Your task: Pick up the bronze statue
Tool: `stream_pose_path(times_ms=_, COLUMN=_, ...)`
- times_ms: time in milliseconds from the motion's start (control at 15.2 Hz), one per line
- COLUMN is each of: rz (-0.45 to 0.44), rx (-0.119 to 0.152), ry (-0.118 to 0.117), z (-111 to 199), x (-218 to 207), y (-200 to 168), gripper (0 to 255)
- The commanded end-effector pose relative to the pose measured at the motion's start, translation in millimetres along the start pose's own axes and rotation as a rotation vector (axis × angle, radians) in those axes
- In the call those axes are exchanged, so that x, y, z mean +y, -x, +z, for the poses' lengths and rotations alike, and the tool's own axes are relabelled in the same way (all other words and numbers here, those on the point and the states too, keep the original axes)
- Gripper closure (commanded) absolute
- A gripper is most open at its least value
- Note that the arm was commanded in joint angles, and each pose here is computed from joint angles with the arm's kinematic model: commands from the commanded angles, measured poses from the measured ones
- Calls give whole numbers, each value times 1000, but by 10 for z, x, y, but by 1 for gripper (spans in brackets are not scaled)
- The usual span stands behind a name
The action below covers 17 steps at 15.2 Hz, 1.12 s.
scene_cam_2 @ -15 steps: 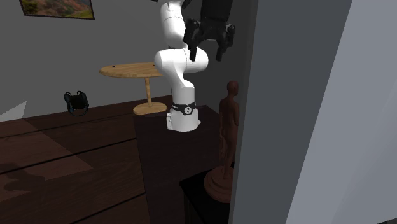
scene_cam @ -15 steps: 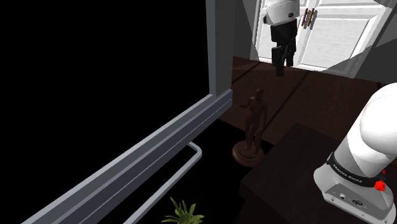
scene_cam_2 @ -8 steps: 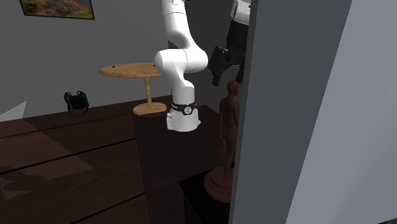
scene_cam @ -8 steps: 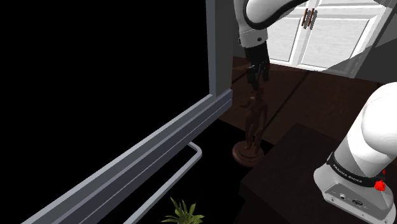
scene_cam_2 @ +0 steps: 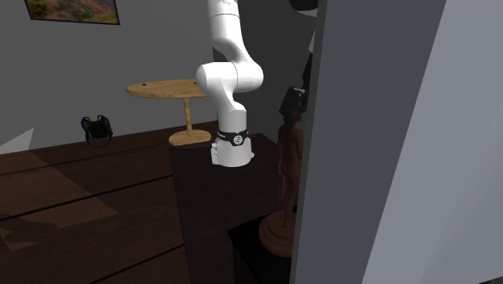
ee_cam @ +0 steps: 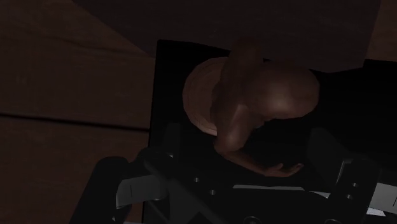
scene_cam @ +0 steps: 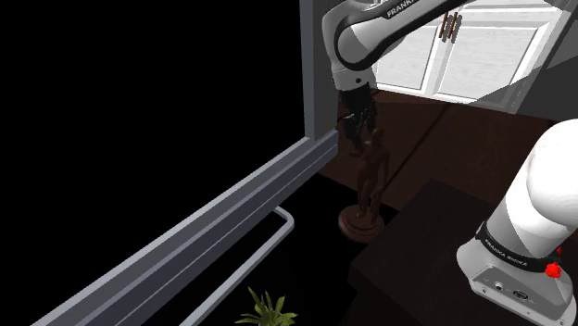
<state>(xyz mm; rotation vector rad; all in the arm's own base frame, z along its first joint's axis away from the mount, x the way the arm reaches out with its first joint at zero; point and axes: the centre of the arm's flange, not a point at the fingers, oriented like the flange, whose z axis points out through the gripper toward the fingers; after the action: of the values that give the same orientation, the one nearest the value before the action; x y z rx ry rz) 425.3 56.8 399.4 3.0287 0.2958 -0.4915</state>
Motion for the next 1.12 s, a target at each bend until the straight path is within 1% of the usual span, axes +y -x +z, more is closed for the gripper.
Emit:
stream_pose_path(times_ms=0, rz=0, rx=0, ry=0, z=104, x=-5, y=-37, gripper=0)
stream_pose_path(times_ms=198, rz=0, rx=0, ry=0, z=183, x=-8, y=-63, gripper=0)
stream_pose_path(times_ms=264, rz=0, rx=0, ry=0, z=189, x=-6, y=-63, gripper=255)
stream_pose_path(times_ms=858, rz=0, rx=0, ry=0, z=183, x=-8, y=-63, gripper=255)
stream_pose_path(times_ms=1056, rz=0, rx=0, ry=0, z=32, x=-3, y=-13, gripper=255)
